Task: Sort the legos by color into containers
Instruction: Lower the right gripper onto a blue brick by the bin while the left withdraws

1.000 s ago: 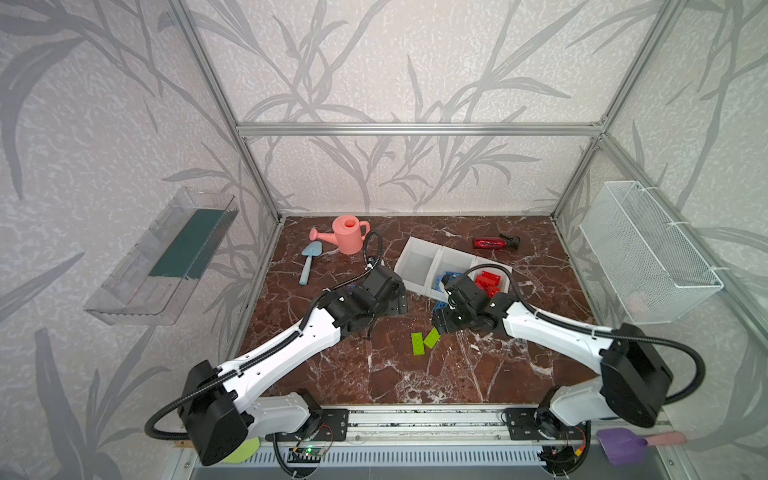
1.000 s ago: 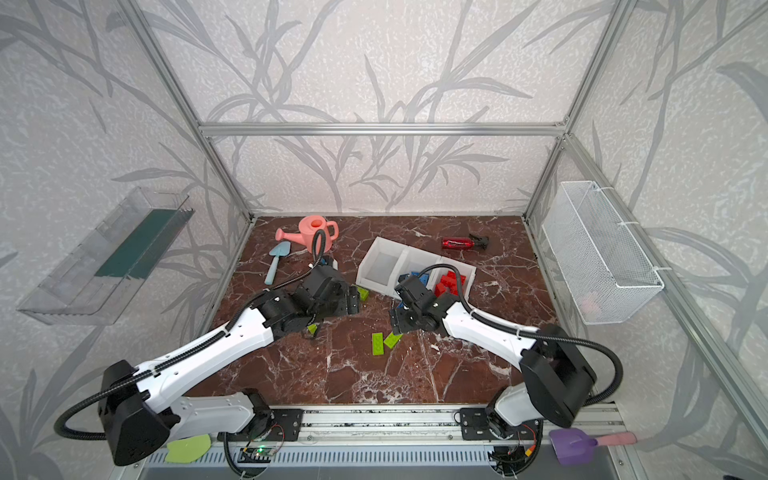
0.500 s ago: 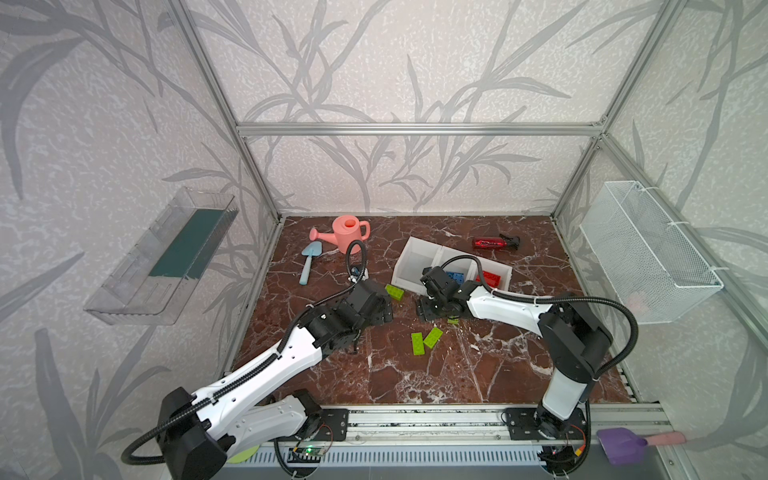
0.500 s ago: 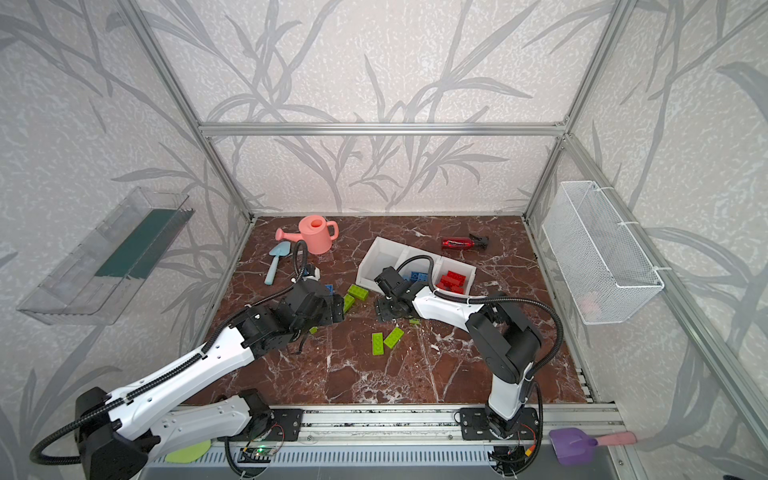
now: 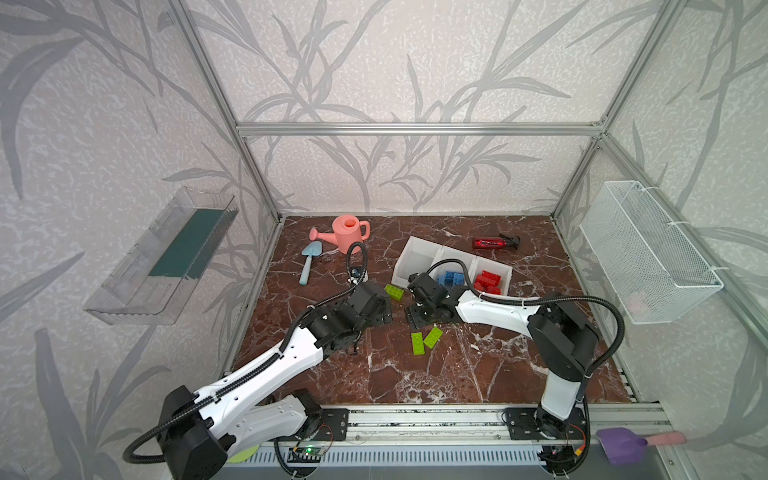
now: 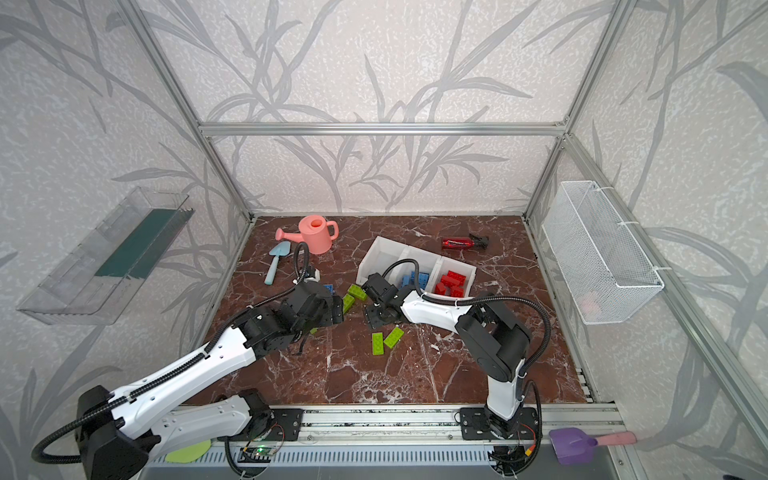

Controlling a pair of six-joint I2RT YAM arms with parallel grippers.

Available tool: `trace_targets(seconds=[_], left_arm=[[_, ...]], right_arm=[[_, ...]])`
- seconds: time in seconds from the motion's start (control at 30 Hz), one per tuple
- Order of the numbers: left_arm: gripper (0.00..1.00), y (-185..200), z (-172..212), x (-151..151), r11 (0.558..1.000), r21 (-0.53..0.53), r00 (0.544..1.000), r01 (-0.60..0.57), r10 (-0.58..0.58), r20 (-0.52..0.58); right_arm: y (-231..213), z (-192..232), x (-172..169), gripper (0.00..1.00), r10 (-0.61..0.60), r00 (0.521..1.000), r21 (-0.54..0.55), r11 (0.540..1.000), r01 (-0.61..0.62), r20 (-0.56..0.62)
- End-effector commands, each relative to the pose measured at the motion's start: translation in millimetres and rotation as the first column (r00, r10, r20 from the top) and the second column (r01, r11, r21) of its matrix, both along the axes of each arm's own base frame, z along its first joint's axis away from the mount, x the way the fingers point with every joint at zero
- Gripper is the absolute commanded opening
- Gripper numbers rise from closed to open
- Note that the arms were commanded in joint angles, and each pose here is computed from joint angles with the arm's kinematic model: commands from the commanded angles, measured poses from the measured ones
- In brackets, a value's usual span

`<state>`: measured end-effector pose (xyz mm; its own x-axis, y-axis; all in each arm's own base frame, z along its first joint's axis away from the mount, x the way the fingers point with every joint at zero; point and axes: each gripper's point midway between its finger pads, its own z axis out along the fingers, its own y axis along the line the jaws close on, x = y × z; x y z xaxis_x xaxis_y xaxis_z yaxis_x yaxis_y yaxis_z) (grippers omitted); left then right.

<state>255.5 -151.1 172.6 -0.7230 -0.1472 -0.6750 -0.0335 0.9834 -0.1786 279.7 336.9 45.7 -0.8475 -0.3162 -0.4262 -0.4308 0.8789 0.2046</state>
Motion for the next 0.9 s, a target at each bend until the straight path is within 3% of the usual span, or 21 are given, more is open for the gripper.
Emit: trace_targets(seconds=[0.0,0.2,0.4,0.73,0.87], left_arm=[[0.94,14,-3,-3,0.999,0.024,0.999,-0.044,0.044,0.01],[0.94,19,0,-6,0.998,0.022,0.998,-0.054,0.053,0.023],[0.94,20,-8,-7,0.998,0.023,0.998,-0.055,0.055,0.009],[0.94,19,-16,-8,0.998,0.035,0.998,-0.059,0.06,-0.015],[0.94,20,-18,-8,0.997,0.037,0.998,-0.064,0.065,-0.02]], right_arm=[[21,6,-14,0.73,0.037,0.998,0.045,0.998,-0.035,-0.041],[25,35,-10,0.75,0.057,0.998,0.074,0.996,-0.058,0.009],[1,39,0,1.0,0.116,0.991,-0.063,0.992,-0.112,0.069],[-35,13,22,0.99,0.105,0.994,-0.22,0.97,-0.107,-0.018],[-30,4,20,0.99,0.117,0.992,-0.222,0.967,-0.125,-0.047]])
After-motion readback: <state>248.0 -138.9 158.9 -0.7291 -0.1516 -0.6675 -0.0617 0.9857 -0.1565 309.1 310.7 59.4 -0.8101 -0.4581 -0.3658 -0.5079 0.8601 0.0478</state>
